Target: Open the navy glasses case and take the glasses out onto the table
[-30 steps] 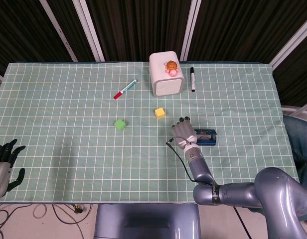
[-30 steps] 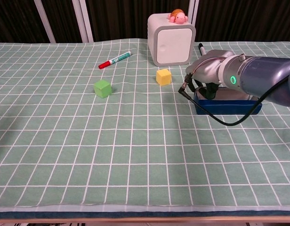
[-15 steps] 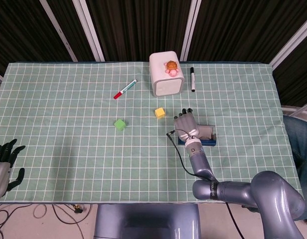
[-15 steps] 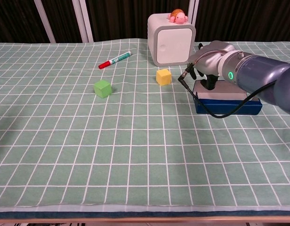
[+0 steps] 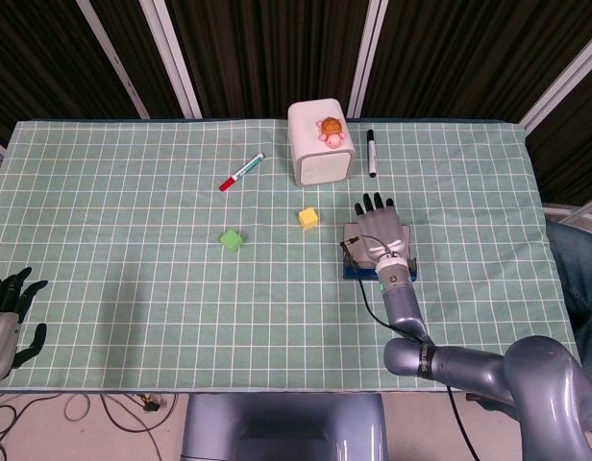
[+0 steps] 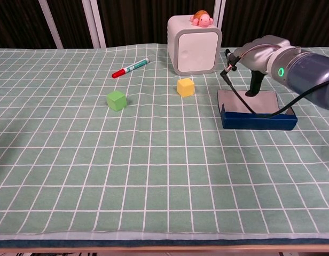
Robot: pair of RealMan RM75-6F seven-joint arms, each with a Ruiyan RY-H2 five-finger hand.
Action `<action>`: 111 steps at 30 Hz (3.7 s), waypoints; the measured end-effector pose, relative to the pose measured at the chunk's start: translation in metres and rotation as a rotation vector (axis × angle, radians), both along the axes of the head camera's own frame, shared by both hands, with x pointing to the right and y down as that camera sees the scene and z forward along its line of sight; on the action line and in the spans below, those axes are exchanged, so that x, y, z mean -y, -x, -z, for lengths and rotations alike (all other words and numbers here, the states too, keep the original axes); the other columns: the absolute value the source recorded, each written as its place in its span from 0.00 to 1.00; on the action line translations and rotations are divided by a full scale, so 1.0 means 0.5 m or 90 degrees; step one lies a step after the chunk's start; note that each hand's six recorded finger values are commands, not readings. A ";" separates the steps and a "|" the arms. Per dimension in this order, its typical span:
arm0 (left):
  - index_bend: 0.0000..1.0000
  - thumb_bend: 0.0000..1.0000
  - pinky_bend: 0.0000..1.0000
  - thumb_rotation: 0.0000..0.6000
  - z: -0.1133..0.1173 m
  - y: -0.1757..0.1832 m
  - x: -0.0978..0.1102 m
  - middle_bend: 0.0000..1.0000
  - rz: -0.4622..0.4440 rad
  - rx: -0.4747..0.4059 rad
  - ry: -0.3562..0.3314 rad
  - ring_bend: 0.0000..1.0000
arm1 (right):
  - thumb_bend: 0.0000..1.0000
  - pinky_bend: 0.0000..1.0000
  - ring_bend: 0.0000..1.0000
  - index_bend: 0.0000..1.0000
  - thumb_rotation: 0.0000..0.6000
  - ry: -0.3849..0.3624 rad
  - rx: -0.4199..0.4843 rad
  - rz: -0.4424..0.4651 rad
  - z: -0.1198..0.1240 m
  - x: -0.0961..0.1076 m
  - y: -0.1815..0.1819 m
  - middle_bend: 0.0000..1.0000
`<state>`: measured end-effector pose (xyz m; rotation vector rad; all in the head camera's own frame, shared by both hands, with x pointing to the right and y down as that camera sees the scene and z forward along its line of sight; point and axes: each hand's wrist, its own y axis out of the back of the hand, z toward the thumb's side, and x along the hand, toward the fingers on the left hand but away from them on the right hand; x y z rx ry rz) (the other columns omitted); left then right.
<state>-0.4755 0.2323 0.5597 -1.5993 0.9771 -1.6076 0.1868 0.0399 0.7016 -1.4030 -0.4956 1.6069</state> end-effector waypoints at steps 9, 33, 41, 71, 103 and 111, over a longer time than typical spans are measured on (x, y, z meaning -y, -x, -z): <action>0.14 0.47 0.03 1.00 0.000 -0.002 0.000 0.00 -0.002 0.000 -0.001 0.00 | 0.24 0.24 0.09 0.16 1.00 0.019 0.048 -0.021 0.048 -0.016 -0.035 0.10; 0.14 0.46 0.02 1.00 0.015 -0.025 0.008 0.00 -0.043 -0.043 -0.045 0.00 | 0.22 0.24 0.08 0.16 1.00 0.019 0.106 -0.020 0.074 -0.173 -0.178 0.10; 0.14 0.45 0.02 1.00 0.018 -0.026 0.011 0.00 -0.041 -0.057 -0.055 0.00 | 0.20 0.24 0.08 0.16 1.00 0.008 0.098 -0.036 0.049 -0.192 -0.184 0.09; 0.14 0.46 0.02 1.00 0.013 -0.021 0.009 0.00 -0.028 -0.050 -0.045 0.00 | 0.23 0.24 0.08 0.19 1.00 -0.030 0.090 -0.091 0.000 -0.199 -0.193 0.13; 0.14 0.46 0.02 1.00 0.012 -0.016 0.007 0.00 -0.014 -0.045 -0.037 0.00 | 0.25 0.24 0.09 0.20 1.00 -0.061 0.180 -0.240 -0.048 -0.120 -0.234 0.15; 0.14 0.46 0.02 1.00 0.012 -0.014 0.007 0.00 -0.013 -0.043 -0.036 0.00 | 0.20 0.24 0.09 0.20 1.00 -0.071 0.179 -0.229 -0.048 -0.077 -0.215 0.15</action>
